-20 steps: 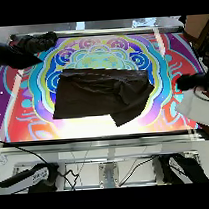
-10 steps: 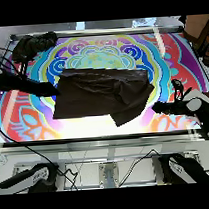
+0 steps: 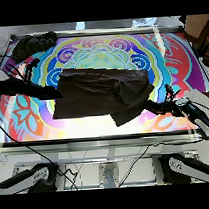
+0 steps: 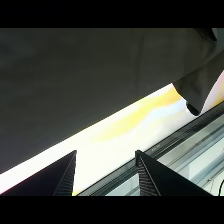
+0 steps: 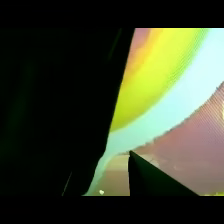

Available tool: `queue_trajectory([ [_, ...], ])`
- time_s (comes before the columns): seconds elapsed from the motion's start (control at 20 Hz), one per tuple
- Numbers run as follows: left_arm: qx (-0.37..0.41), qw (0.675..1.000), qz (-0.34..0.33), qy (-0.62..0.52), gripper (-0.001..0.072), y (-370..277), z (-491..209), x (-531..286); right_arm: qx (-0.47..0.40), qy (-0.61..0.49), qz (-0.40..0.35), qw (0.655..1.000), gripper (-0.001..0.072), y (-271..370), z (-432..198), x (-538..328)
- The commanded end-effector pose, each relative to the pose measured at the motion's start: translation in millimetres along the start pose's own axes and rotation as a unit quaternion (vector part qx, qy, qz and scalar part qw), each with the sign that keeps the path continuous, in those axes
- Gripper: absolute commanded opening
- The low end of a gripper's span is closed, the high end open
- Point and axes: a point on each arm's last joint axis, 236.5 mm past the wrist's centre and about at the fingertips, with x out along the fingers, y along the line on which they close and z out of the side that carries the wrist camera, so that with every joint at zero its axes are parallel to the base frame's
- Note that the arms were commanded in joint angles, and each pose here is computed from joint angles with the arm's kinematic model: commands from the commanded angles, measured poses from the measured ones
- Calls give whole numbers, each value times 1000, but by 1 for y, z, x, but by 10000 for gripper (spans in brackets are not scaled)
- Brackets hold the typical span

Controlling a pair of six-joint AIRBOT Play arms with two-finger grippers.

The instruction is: Fold the shirts.

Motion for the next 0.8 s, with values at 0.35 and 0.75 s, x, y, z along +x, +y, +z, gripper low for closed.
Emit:
queue_trajectory([
  [0.35, 7, 1000, 22, 4, 440, 11, -2, 0, 30, 15, 25, 999, 326, 7, 28, 29],
  [0.75, -8, 987, 151, 50, 439, 78, -26, -13, -25, 88, 7, 996, 23, -3, -7, 26],
])
